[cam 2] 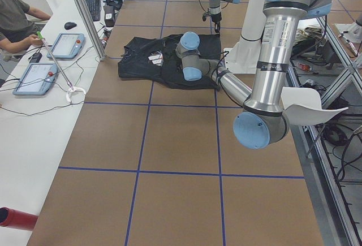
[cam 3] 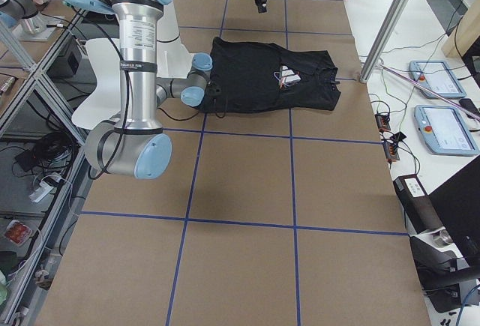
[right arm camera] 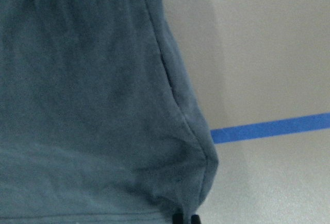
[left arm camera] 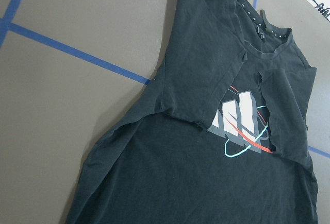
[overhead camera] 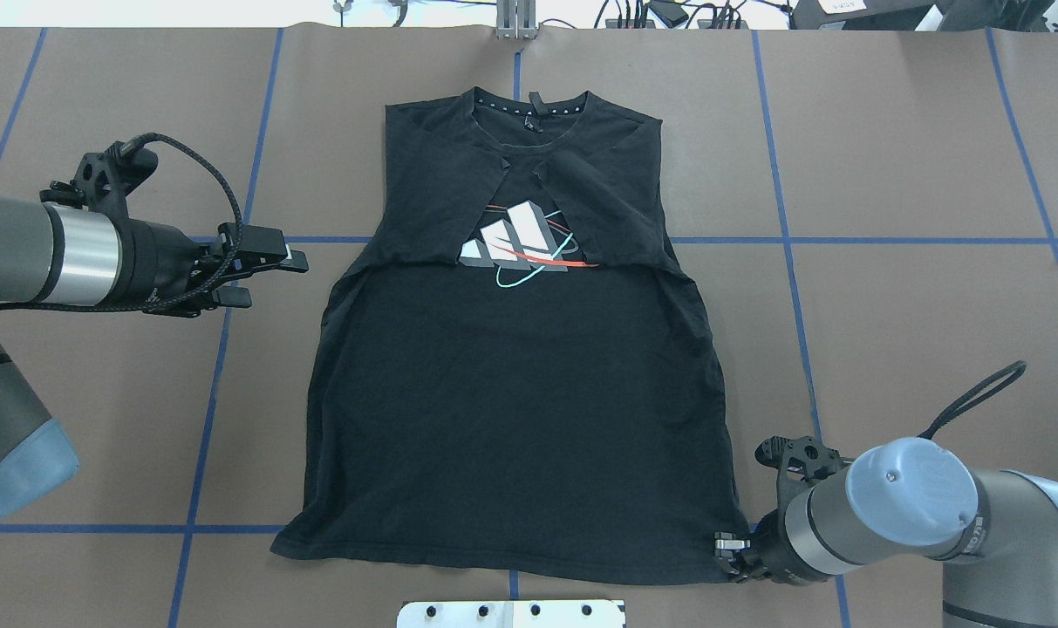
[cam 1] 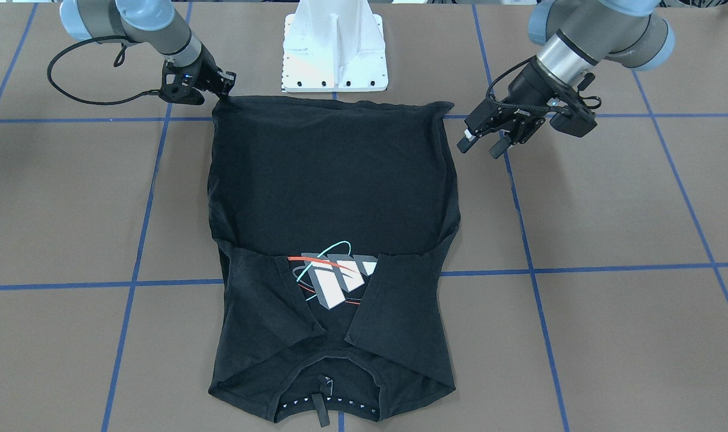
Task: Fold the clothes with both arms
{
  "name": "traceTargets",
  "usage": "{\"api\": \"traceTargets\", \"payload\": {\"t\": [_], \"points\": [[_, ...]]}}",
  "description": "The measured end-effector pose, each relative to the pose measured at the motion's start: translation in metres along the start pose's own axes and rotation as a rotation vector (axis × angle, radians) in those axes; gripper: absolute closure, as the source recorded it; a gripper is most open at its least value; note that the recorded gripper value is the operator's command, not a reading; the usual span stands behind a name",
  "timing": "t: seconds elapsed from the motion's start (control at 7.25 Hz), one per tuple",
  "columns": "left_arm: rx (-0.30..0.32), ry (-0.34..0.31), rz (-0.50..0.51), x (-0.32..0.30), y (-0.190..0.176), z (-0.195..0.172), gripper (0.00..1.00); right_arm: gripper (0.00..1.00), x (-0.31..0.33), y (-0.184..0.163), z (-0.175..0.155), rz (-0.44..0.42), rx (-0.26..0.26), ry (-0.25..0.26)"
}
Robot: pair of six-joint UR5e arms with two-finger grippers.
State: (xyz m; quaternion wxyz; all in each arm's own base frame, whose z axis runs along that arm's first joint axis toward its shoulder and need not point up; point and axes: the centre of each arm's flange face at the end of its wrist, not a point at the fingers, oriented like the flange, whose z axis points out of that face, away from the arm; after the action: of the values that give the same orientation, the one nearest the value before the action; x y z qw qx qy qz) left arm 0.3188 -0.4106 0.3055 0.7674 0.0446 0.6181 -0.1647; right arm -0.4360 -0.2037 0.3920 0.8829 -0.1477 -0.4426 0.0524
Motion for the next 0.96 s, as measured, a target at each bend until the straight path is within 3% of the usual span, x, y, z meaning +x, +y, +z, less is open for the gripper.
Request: {"api": "traceTargets", "payload": {"t": [0.41,0.96], "points": [[-0.083,-0.048,0.009,-0.019,0.045,0.029,0.0,1.0,-0.014,-0.004,-0.043,0.003,-0.02,-0.078],[-0.139,-0.155,0.034,-0.067,0.12,0.063,0.01,1.0,-0.041,-0.002,-0.067,-0.021,-0.049,-0.151]]}}
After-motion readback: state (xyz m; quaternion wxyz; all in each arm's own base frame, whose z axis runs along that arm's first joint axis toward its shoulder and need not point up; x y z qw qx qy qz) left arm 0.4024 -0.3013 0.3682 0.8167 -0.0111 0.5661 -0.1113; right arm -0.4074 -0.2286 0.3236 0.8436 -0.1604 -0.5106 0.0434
